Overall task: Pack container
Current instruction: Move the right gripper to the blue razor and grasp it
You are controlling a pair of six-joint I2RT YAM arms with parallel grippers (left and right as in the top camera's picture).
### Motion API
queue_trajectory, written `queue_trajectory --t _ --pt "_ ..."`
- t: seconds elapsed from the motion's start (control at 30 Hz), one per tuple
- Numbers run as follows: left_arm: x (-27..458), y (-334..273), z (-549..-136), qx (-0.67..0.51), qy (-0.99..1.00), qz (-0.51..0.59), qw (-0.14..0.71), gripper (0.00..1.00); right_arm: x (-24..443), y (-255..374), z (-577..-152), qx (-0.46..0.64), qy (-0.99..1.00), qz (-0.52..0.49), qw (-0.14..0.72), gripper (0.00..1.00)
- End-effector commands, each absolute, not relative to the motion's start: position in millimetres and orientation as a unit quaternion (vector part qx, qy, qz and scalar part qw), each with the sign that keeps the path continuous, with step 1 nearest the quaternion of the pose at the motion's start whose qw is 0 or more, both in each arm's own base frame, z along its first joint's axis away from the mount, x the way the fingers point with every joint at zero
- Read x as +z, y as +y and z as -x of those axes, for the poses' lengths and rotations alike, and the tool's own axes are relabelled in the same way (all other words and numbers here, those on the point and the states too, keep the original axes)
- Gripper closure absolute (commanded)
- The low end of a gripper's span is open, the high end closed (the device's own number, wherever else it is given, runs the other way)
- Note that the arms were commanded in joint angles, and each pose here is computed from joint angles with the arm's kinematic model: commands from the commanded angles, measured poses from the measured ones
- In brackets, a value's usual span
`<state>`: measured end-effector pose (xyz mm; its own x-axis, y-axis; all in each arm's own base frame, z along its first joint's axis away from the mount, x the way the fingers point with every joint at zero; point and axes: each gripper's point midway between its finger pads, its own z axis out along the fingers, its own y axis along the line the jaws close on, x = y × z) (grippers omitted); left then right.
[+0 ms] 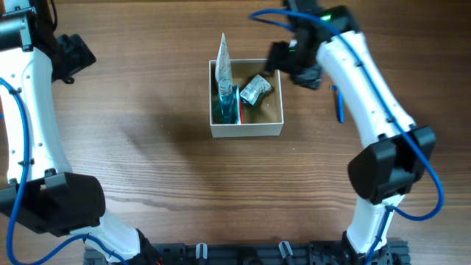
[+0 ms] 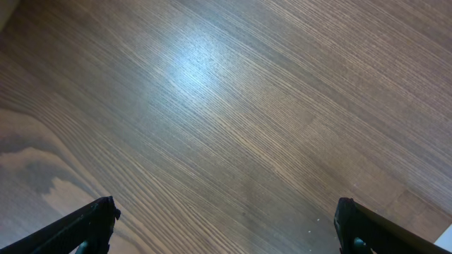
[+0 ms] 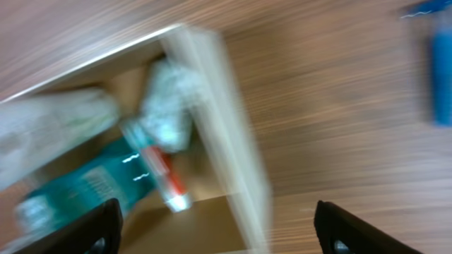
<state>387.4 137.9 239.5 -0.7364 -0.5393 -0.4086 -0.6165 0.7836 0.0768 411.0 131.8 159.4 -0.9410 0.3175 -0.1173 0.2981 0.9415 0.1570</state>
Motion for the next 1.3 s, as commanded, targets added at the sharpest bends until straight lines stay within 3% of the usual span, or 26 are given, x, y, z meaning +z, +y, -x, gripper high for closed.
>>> queue_trajectory --t 0.0,0.3,0.5,0.77,1.27 --pt "237 138 -388 0.099 0.925 0.317 0.183 0.01 162 61 -412 0.000 0.992 -0.104 0.074 0.05" --pt "237 138 -388 0.099 0.925 0.317 0.183 0.00 123 -4 -394 -0.038 0.998 -0.049 0.016 0.04" --pt "237 138 -388 0.099 0.925 0.317 0.183 0.00 78 -8 -392 -0.040 0.999 0.034 0.010 0.00" --pt "237 138 -388 0.099 0.925 0.317 0.183 0.00 35 -8 -387 -0.040 0.998 0.036 0.017 0.00" --pt "237 138 -388 0.099 0.925 0.317 0.183 0.00 18 -6 -402 -0.036 0.997 0.035 0.060 0.00"
